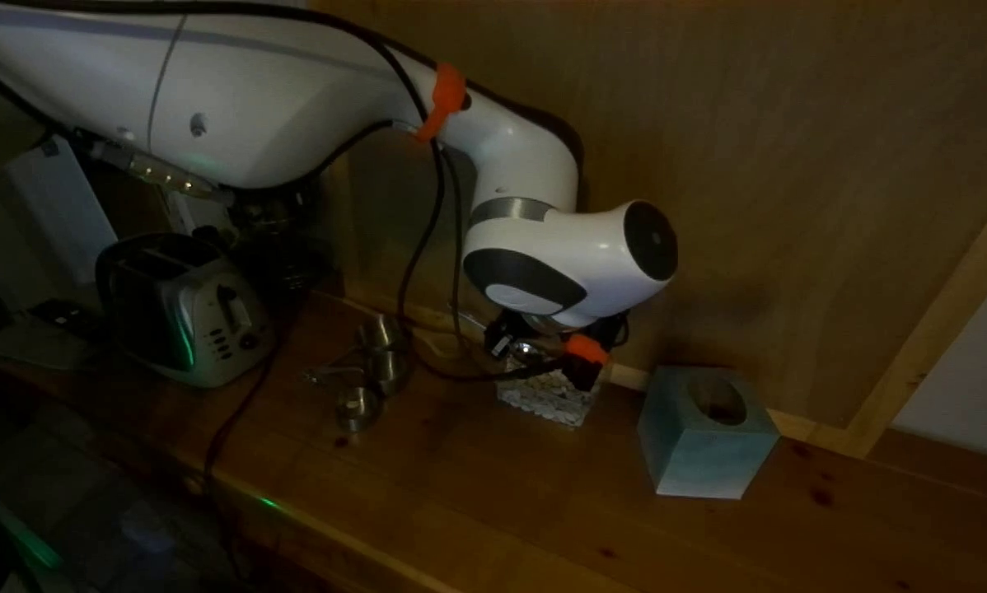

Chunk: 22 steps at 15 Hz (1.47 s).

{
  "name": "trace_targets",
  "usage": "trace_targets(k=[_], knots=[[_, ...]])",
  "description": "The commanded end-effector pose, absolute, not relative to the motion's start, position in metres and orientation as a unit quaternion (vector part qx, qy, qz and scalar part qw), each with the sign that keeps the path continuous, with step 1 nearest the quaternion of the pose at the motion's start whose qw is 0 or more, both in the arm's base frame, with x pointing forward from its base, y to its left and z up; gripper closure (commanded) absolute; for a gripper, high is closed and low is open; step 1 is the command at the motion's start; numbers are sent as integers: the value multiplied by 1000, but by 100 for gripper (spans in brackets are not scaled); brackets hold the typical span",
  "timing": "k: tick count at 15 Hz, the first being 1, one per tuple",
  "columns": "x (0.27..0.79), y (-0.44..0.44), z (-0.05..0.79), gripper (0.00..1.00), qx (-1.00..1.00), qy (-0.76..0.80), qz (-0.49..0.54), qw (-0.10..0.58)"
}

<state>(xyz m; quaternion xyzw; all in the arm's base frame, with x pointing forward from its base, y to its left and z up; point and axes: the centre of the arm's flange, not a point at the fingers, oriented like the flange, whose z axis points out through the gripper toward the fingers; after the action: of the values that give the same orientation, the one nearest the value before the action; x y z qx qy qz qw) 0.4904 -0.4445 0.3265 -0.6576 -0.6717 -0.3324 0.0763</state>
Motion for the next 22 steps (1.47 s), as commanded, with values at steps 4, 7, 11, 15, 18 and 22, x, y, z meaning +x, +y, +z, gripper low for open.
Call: trace_targets(k=[4,7,11,15,18,22], knots=[[502,-455,307,98,-635,-667,-376,106],[504,-456,301,98,-627,-658,-396,128],[507,-462,292,98,-623,-645,-419,141],[507,-472,291,98,-631,-617,-445,152],[507,-480,288,98,-630,-613,-453,147],[510,-486,277,98,-635,-607,-452,154]])
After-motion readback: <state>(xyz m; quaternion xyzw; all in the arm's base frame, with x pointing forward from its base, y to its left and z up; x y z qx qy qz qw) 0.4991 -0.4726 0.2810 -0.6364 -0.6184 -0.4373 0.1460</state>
